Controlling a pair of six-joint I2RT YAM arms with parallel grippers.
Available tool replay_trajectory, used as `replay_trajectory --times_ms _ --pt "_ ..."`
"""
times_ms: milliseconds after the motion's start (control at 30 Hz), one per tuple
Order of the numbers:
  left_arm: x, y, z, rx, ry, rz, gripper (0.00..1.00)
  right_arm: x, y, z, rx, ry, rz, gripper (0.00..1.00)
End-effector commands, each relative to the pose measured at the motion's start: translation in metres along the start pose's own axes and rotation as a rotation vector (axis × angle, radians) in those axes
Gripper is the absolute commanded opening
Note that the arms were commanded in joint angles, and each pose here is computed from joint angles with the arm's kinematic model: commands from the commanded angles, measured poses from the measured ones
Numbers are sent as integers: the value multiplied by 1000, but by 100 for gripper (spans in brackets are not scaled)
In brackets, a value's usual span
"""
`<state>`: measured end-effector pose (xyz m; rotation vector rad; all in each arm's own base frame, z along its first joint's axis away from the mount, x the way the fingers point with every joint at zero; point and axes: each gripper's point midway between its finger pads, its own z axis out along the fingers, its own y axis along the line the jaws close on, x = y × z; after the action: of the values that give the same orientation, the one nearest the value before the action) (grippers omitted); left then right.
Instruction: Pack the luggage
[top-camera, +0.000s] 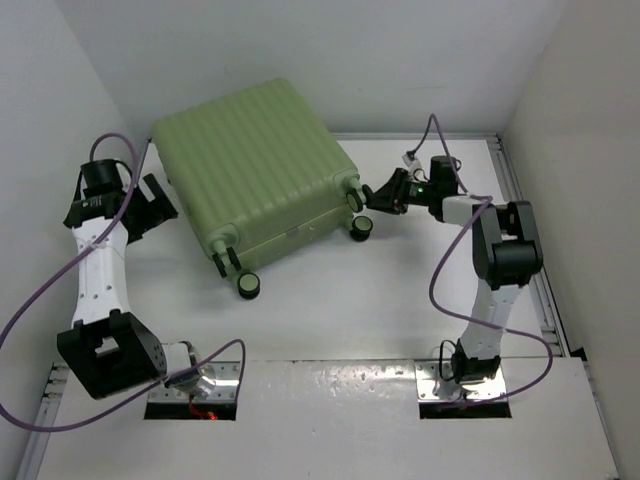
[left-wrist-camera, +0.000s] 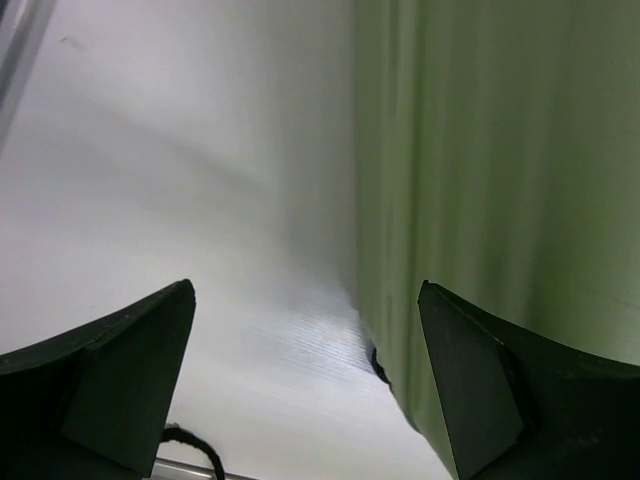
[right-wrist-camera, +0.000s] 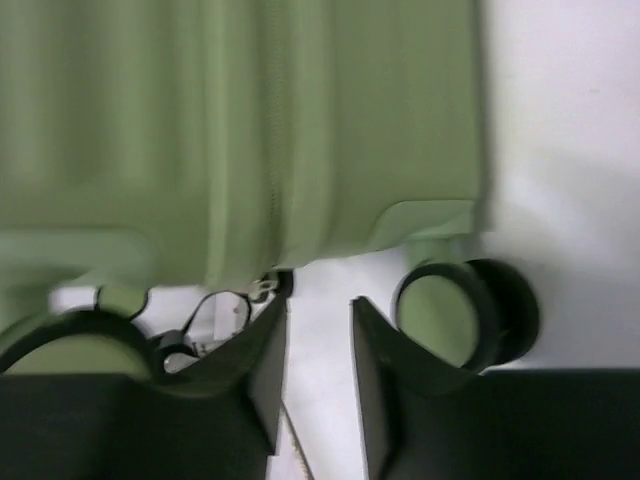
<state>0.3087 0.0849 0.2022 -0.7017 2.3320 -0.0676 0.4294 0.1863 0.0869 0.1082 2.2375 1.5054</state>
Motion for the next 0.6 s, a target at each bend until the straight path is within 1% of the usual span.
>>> replay_trajectory --times_ms 0,67,100,167,233,300,367,400,467,567 --pt "2 14 1 -14 -16 -62 99 8 31 -14 -83 6 -17 29" --pt "9 23 7 -28 14 -116 99 19 38 -15 -110 22 50 23" --pt "12 25 11 -32 30 -118 99 24 41 -14 -123 28 60 23" --pt "15 28 15 -35 47 -140 99 40 42 -9 -145 65 152 20" --pt "31 30 26 -40 105 -159 99 54 46 -3 -161 107 182 18" --pt "42 28 33 -35 143 -180 99 64 46 6 -167 133 178 18" --pt "51 27 44 -40 173 -195 99 65 40 15 -157 139 183 18" --pt "48 27 48 -36 154 -215 99 60 45 20 -173 135 152 18" --pt "52 20 62 -5 176 -223 99 54 39 30 -162 118 162 18" --pt "47 6 79 58 178 -258 99 32 43 49 -188 88 161 18"
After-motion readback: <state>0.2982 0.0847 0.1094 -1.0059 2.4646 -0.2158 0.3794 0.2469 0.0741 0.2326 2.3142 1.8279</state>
